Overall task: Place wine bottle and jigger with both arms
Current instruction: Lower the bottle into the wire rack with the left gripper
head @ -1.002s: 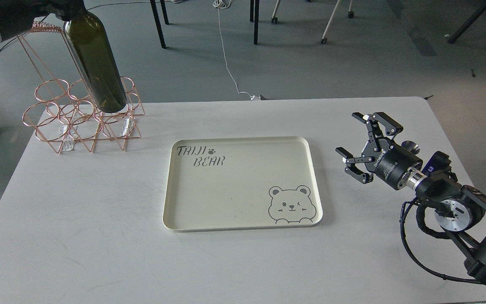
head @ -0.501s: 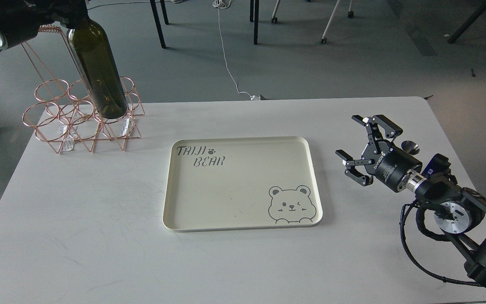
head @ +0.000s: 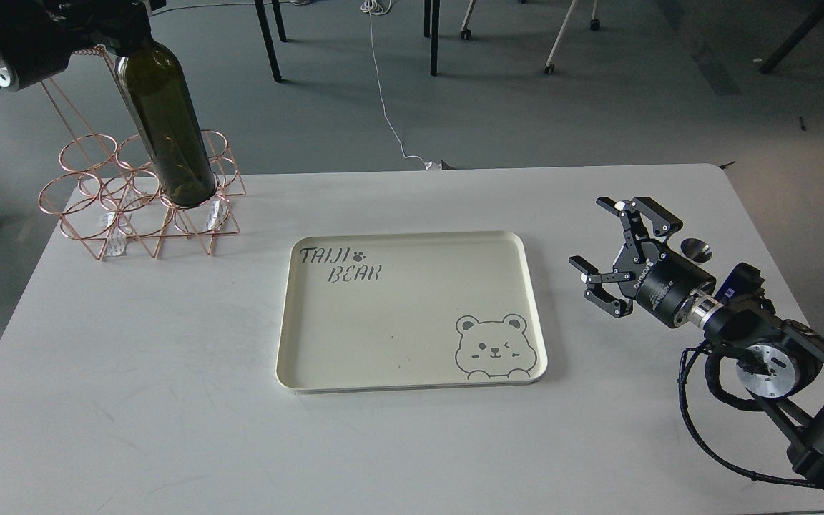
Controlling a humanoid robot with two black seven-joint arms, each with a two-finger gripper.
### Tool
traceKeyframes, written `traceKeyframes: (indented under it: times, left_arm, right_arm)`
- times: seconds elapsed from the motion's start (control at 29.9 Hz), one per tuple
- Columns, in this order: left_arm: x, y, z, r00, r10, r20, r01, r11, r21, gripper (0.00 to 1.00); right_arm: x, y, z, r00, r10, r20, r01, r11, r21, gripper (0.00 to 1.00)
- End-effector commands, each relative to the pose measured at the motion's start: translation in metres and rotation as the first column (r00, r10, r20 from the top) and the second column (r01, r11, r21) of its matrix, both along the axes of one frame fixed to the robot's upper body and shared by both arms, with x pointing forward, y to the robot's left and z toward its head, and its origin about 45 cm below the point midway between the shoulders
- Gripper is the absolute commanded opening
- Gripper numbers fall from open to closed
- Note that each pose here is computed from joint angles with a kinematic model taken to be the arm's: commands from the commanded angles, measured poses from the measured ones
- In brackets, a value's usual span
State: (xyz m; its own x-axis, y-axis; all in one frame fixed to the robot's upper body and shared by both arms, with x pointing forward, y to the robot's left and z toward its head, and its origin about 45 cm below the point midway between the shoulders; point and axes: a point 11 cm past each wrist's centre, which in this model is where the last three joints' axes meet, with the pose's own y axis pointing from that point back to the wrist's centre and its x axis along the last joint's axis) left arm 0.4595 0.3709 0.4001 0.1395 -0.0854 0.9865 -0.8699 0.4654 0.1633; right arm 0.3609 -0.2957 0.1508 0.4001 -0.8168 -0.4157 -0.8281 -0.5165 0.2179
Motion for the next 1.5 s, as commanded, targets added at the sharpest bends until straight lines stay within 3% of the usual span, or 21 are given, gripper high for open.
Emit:
traceKeyframes:
  times: [0.0,1.47]
  left_arm:
    - [0.001,0.0,-0.003,1.0,0.002,-0.005,-0.002,1.0,-0.003,0.25]
    - [-0.004,0.014,-0.067,0.995,0.049,-0.084,-0.051,0.999,-0.013,0.29]
  right_arm:
    - [0.0,0.0,0.0,1.0,0.001,-0.001,-0.001,1.0,0.001,0.99]
    - [-0.003,0.004,-0.003,1.0,0.004,-0.007,-0.004,1.0,0.01,0.99]
